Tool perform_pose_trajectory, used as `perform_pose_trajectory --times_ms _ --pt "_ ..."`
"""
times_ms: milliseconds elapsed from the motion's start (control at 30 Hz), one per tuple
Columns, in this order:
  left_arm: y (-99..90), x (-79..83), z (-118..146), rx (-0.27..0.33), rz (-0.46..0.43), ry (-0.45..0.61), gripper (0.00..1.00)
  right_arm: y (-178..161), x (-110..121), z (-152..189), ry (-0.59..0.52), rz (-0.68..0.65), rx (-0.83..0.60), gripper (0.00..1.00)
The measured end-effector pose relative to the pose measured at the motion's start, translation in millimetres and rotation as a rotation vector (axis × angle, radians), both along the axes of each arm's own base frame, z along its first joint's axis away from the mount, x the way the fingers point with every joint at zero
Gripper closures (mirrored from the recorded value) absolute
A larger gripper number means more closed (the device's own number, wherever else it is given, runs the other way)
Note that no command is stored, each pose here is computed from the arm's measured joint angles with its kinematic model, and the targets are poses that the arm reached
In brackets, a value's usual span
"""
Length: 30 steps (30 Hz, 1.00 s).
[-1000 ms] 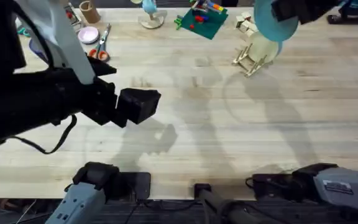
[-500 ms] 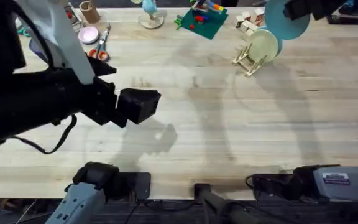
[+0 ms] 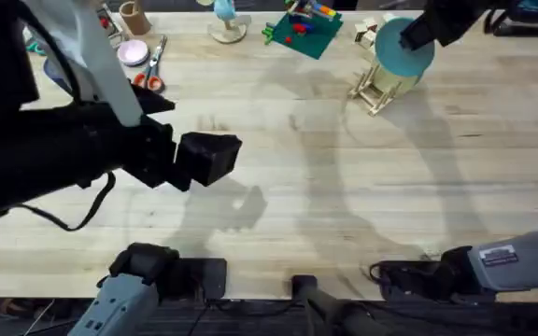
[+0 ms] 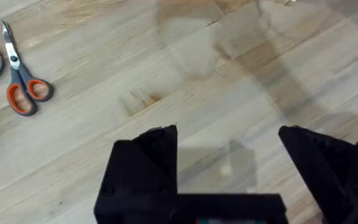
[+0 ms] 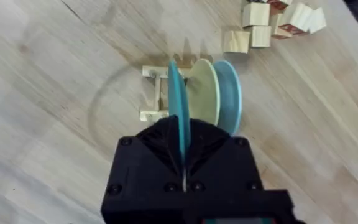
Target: Pick up the plates from the table one by one and place each into a slot on the dish rack.
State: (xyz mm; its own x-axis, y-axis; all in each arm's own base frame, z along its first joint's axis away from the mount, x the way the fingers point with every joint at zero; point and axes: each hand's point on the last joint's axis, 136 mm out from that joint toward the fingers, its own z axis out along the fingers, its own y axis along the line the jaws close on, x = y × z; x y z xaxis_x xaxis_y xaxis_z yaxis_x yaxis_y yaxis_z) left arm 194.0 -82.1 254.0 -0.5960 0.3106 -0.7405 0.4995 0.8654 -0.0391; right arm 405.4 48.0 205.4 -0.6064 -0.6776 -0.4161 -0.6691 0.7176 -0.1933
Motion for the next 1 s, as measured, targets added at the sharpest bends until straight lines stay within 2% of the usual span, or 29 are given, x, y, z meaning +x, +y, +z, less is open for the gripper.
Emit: perform_pose_trajectory --times_ms 300,1000 --pt "0.0 0.0 0.0 0.0 0.0 0.0 0.006 0.7 11.8 -22.0 0.033 0.006 -0.005 0.972" --pt "0.0 0.0 0.0 0.0 0.0 0.0 0.006 -5.3 22.3 -38.0 0.046 -0.003 -0.026 0.972"
